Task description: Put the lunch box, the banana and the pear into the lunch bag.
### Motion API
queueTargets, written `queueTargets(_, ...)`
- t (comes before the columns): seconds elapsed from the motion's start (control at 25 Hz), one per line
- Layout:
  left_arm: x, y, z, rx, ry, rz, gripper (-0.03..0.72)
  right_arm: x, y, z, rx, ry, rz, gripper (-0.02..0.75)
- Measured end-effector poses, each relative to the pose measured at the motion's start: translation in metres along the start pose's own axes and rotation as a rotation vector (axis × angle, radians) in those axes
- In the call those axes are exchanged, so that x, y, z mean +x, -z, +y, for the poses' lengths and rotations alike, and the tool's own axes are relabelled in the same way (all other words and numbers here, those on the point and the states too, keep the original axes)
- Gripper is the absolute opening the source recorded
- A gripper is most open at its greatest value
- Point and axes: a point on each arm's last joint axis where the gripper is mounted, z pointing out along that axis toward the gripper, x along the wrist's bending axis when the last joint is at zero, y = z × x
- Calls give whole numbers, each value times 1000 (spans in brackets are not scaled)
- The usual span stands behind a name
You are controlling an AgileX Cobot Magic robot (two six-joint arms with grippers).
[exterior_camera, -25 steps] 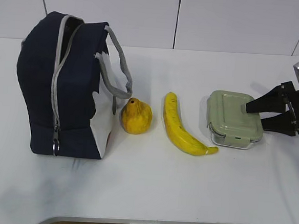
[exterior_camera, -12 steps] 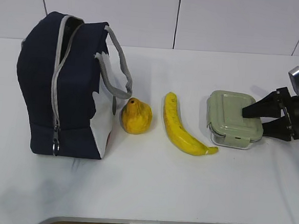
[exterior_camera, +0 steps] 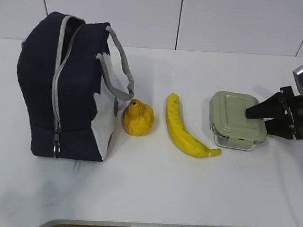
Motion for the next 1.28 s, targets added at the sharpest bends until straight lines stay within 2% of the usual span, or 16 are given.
queueTargets(0.52, 0, 0, 0, 0, 0, 0, 239, 1, -1, 1, -10, -3, 8, 399)
queueTargets(1.28, 0, 0, 0, 0, 0, 0, 239, 5, 2, 2, -13, -125, -11, 391)
